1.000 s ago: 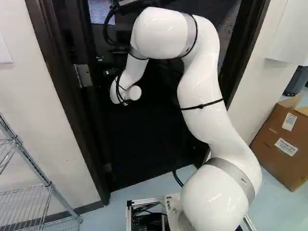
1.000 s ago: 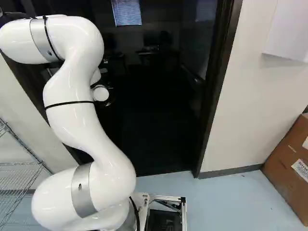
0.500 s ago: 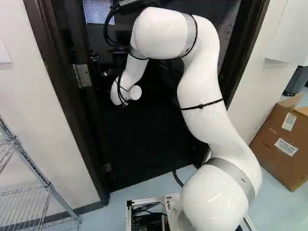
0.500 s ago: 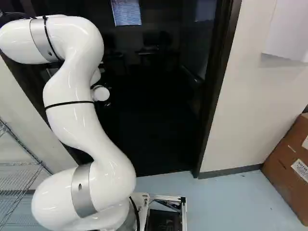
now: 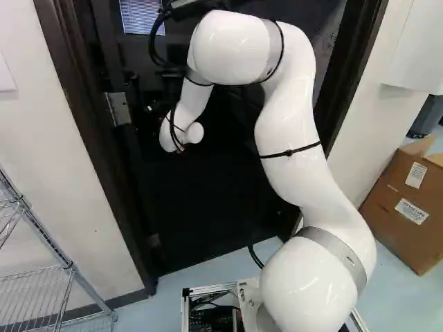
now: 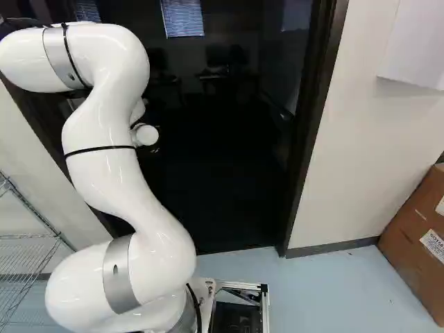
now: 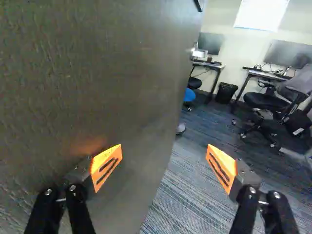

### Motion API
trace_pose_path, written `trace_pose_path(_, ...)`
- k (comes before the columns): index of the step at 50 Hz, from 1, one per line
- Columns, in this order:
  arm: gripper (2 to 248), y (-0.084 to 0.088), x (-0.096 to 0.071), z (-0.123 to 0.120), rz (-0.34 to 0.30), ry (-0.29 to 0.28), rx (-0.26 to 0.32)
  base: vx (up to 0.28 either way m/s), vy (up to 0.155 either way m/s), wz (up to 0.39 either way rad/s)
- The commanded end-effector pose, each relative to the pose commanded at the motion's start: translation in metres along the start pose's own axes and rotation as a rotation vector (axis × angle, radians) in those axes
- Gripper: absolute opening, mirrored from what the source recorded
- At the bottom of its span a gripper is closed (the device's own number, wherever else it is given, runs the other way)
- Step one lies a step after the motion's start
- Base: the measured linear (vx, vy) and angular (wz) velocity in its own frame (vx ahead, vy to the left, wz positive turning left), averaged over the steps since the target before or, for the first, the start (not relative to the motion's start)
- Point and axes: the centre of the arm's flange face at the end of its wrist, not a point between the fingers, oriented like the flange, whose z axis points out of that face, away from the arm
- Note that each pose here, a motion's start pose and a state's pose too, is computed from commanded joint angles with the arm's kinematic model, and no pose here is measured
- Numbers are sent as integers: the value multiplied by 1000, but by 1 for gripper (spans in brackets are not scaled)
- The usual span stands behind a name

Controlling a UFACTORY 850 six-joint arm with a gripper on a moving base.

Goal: Open the door and move inside

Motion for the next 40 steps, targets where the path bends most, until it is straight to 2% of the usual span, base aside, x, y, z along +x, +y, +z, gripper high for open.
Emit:
trace_pose_path(22,247,1,0,-1,1,-1,-2,0,0,0)
trace_pose_path(40,247,12,-2,-14,15,-9,-30,0,0,0)
